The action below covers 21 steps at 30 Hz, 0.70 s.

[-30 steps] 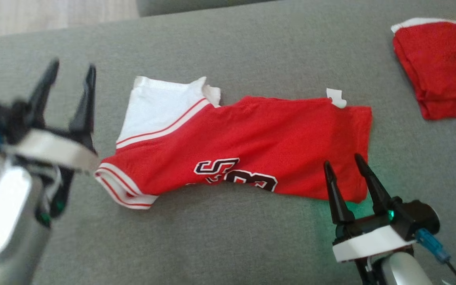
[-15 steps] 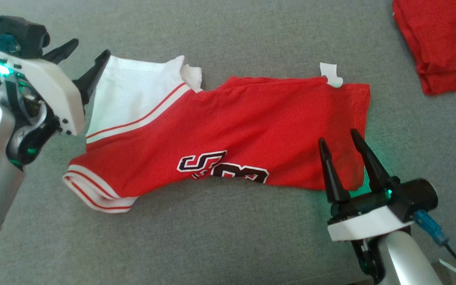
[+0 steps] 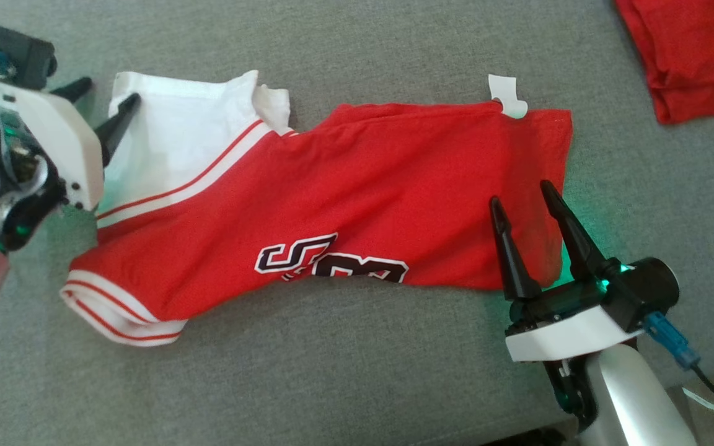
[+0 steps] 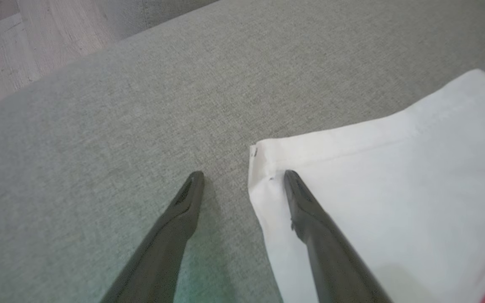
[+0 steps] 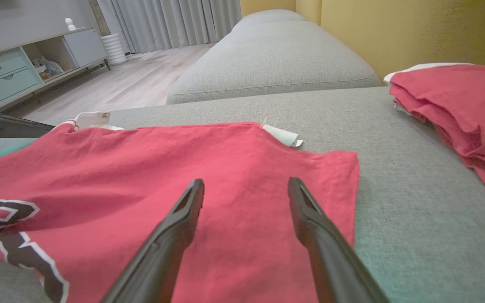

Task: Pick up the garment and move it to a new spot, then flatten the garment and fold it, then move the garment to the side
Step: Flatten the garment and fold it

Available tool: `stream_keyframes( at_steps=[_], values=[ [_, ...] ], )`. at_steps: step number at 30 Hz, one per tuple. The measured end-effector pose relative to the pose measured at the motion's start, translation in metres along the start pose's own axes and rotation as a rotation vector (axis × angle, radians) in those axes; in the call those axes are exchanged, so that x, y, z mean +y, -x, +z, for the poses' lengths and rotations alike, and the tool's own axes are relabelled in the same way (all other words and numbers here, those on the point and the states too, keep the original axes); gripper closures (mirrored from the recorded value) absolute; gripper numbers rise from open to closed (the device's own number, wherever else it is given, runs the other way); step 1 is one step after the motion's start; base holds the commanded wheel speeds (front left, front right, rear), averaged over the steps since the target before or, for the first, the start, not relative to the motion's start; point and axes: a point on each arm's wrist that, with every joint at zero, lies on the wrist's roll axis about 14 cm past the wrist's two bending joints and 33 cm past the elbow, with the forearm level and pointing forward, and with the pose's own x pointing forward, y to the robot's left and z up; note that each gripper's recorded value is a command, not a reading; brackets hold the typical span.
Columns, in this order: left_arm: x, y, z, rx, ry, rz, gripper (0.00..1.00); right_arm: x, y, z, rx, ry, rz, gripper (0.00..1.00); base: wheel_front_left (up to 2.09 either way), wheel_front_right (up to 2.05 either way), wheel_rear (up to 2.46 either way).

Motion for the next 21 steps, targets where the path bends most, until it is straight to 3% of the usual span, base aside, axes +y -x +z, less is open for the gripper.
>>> stream_keyframes(
  at_steps=[7,8,9,10,21],
  values=[
    [0.000,-0.010,0.005,0.000,-0.018,-0.015,0.00,-0.004,0.000,-0.004,0.011,-0.006,-0.012,0.00,0.00,0.00,0.00],
    [0.000,-0.011,0.007,-0.001,-0.025,-0.015,0.11,-0.004,0.000,-0.004,0.011,-0.005,-0.013,0.00,0.00,0.00,0.00],
    [0.000,-0.012,0.007,0.003,-0.029,-0.018,0.65,-0.005,-0.001,-0.003,0.010,-0.004,-0.013,0.00,0.00,0.00,0.00],
    [-0.001,-0.013,0.007,0.004,-0.026,-0.024,1.00,-0.005,-0.001,-0.002,0.007,-0.002,-0.015,0.00,0.00,0.00,0.00],
    [0.004,0.006,0.042,-0.165,-0.126,0.001,1.00,-0.024,-0.013,0.015,-0.037,0.075,-0.039,0.00,0.00,0.00,0.00]
  ],
)
